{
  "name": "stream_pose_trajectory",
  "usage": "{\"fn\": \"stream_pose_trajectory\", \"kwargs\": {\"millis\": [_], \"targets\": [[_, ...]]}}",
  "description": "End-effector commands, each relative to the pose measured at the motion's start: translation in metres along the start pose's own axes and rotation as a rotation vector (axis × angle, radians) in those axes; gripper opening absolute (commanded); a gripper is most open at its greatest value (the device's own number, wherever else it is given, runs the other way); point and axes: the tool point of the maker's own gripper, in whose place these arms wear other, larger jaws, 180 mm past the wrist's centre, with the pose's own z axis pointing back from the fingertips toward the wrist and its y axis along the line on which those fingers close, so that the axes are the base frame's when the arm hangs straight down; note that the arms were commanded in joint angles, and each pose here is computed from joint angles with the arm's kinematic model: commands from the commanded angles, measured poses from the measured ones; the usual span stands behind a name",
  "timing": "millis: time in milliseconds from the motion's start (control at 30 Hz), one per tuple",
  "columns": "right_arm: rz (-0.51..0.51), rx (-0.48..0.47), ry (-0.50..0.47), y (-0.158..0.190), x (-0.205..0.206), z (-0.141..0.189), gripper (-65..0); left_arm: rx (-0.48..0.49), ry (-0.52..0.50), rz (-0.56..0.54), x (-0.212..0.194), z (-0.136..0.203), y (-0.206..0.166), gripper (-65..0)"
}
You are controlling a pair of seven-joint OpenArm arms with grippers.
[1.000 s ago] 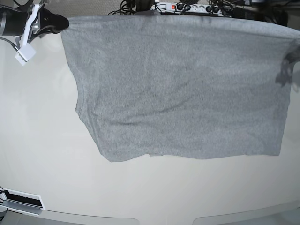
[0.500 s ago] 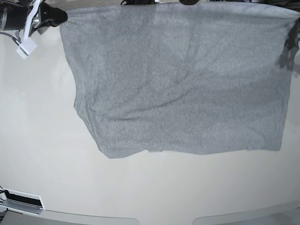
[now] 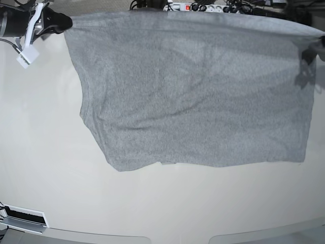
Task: Layout the t-shirt on the table in an organized manner, then fold the t-shirt properly
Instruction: 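Lower the stretched shirt onto the table with both grippers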
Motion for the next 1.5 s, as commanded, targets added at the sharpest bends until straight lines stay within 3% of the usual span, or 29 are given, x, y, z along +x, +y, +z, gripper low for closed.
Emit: {"fn": "stream_pose_trajectory", "kwargs": {"millis": [0,233,367,467,633,833,1200,1467], "targets": [[0.026,-0.03,0.008,-0.005,0.002,0.005,-65.0,0.027,0.001,-0.02,0.005,0.012,0.005,-65.0],[0.057,-0.158,-0.07,-0.028,0.017,0.007,-65.0,0.02,-0.093,-0.028,0.026,0.01,0.003,-65.0],[0.056,-0.158,-0.07,-0.028,0.017,0.007,-65.0,0.025,-0.089,-0.03,0.026,0.012,0.004,-65.0],[0.058,-0.155,-0.077,-0.027,0.019,0.008,-65.0,0.091,-0.031,-0.041,0.017,0.019,0.016,-65.0],[0.06,-0.155,-0.081,-0.028,0.02,0.008,-65.0,0.189,0.044,-0.068,0.013,0.052,0.032,-65.0],[0.051,-0.118,-0.102,-0.021,0.024,0.007,-65.0,0.205,0.043,-0.084,0.023,0.08,0.031,-65.0],[0.066,-0.063,-0.133,-0.011,0.035,0.001,-65.0,0.178,0.024,-0.076,0.023,0.07,0.028,-65.0],[0.197,-0.085,-0.037,-0.009,0.045,-0.029,-65.0,0.178,0.024,-0.075,0.023,0.07,0.028,-65.0]]}}
